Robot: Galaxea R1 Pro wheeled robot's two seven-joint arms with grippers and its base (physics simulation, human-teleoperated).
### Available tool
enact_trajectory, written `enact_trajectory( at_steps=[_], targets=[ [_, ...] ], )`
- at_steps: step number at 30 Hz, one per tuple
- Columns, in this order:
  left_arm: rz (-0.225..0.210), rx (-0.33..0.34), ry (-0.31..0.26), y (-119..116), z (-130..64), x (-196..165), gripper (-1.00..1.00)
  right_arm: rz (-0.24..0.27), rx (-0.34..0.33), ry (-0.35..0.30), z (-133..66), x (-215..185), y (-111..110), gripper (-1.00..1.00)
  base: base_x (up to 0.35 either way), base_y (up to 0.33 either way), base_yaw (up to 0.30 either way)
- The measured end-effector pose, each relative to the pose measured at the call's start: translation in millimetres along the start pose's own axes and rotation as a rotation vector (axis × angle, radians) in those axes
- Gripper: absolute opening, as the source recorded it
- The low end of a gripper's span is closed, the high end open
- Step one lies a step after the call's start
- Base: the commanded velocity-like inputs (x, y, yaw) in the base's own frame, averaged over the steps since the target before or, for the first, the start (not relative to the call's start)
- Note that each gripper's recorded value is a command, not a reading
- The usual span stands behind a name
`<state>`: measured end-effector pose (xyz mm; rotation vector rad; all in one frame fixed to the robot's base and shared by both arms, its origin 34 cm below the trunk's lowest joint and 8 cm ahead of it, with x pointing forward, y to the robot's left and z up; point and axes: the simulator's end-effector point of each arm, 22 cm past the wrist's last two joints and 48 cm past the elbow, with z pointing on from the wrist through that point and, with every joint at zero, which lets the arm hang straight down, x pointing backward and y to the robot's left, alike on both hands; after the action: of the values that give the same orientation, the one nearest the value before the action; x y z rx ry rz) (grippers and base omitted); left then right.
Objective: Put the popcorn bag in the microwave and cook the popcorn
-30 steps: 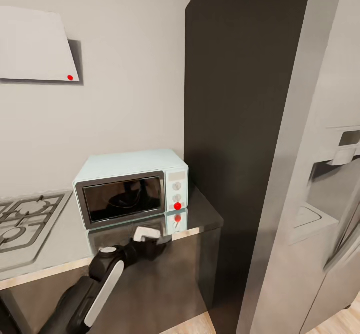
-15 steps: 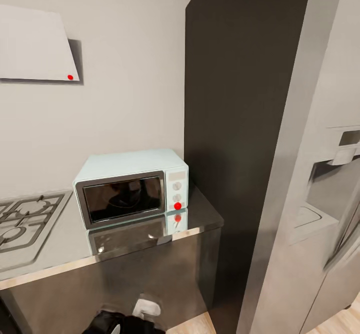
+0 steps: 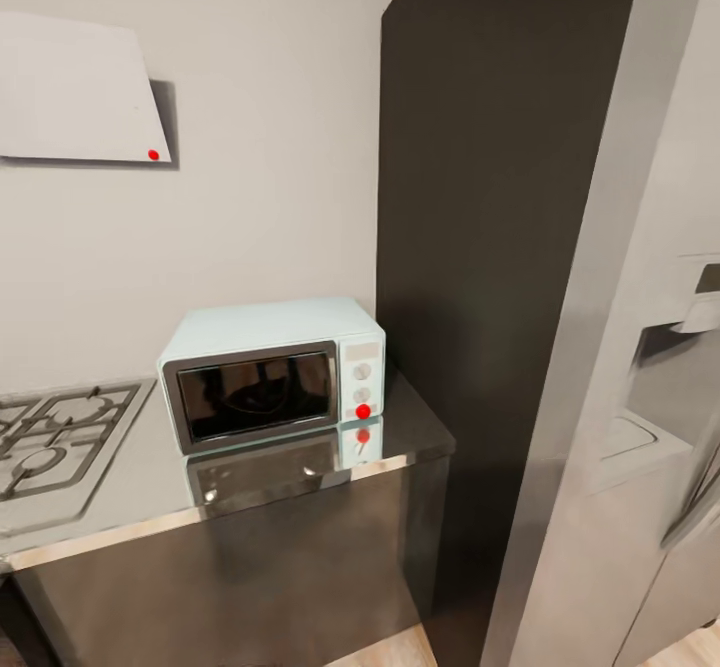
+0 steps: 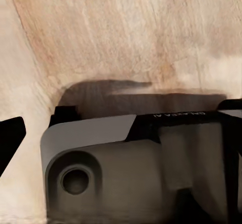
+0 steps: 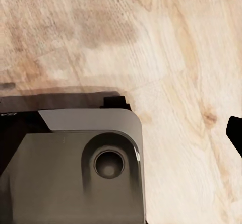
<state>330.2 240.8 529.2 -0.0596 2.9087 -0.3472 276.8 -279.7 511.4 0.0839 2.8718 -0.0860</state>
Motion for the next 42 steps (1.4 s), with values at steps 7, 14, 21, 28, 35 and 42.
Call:
enact_trajectory(
  at_steps=[7,14,21,28,35,42],
  targets=[
    [-0.08,-0.069,-0.057,15.6,-0.1,0.2,1.0,0.002,0.006,0.002,0.0,0.5,-1.0,1.0,0.0,0.0,0.271],
    [-0.088,-0.135,-0.057,21.8,0.9,1.9,1.0,0.002,0.01,0.001,0.0,0.3,-1.4,1.0,0.0,0.0,0.273],
    [-0.091,-0.109,-0.055,-0.5,6.2,2.8,1.0,-0.067,-0.002,0.0,0.0,-0.4,1.6,1.0,0.0,0.0,0.273],
    [-0.128,-0.096,-0.077,-10.6,8.1,-1.3,1.0,-0.106,-0.004,-0.008,0.3,-3.5,-0.3,1.0,0.0,0.0,0.273],
    [-0.162,-0.097,-0.11,-9.4,7.3,-7.9,1.0,-0.107,-0.002,-0.013,0.3,-5.2,-0.9,1.0,0.0,0.0,0.273],
    [-0.165,-0.097,-0.111,-9.7,7.4,-8.0,1.0,-0.103,0.002,-0.01,0.4,-4.6,-3.7,1.0,0.0,0.0,0.095]
  ],
)
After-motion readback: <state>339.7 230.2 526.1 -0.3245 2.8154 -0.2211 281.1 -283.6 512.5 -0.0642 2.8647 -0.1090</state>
